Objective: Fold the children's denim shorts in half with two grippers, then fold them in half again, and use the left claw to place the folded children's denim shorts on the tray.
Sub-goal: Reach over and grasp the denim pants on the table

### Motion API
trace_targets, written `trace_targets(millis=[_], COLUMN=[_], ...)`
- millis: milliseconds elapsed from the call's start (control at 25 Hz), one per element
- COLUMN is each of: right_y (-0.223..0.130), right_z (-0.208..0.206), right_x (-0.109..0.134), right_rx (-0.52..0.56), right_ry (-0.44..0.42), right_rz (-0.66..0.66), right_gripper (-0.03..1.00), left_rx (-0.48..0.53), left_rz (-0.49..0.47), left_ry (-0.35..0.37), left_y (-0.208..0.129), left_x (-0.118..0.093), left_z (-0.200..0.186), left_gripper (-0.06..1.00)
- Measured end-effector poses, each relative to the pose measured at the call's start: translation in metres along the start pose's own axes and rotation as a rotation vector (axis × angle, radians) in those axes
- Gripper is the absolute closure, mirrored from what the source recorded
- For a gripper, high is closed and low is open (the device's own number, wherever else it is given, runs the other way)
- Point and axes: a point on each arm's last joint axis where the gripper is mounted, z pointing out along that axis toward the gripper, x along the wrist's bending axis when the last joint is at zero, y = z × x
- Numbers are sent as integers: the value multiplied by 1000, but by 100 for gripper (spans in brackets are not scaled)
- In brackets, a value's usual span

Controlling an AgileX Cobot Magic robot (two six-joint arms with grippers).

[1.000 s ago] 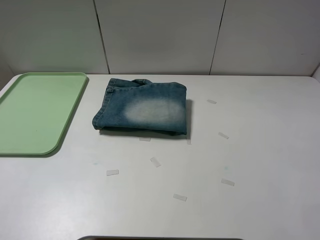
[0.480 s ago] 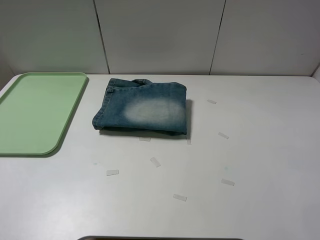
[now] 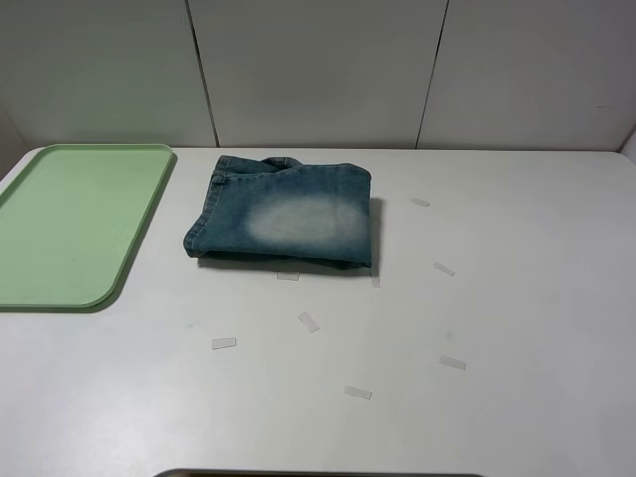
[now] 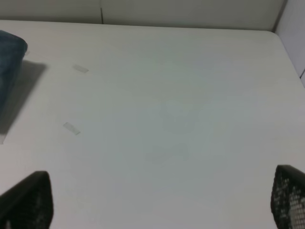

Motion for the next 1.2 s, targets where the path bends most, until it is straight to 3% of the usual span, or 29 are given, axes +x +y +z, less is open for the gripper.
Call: trace_targets(millis=[320, 560, 720, 880, 1200], right_y=[0, 0, 0, 0, 0], right_z=[0, 0, 0, 0, 0], right_x=[0, 0, 0, 0, 0], right_rx=[0, -1, -1, -1, -1], right_ry=[0, 0, 0, 0, 0], right_rz=[0, 0, 0, 0, 0], right_gripper=[27, 27, 27, 27, 27], left_rx=[-11, -55, 50, 141, 205], left_rz=[-116, -195, -266, -261, -267], left_ry=[0, -78, -159, -233, -311], left_y=[3, 47, 79, 111, 164], left_x=[0, -5, -11, -16, -17], left_z=[0, 19, 54, 101, 204], left_gripper=[13, 13, 13, 13, 13])
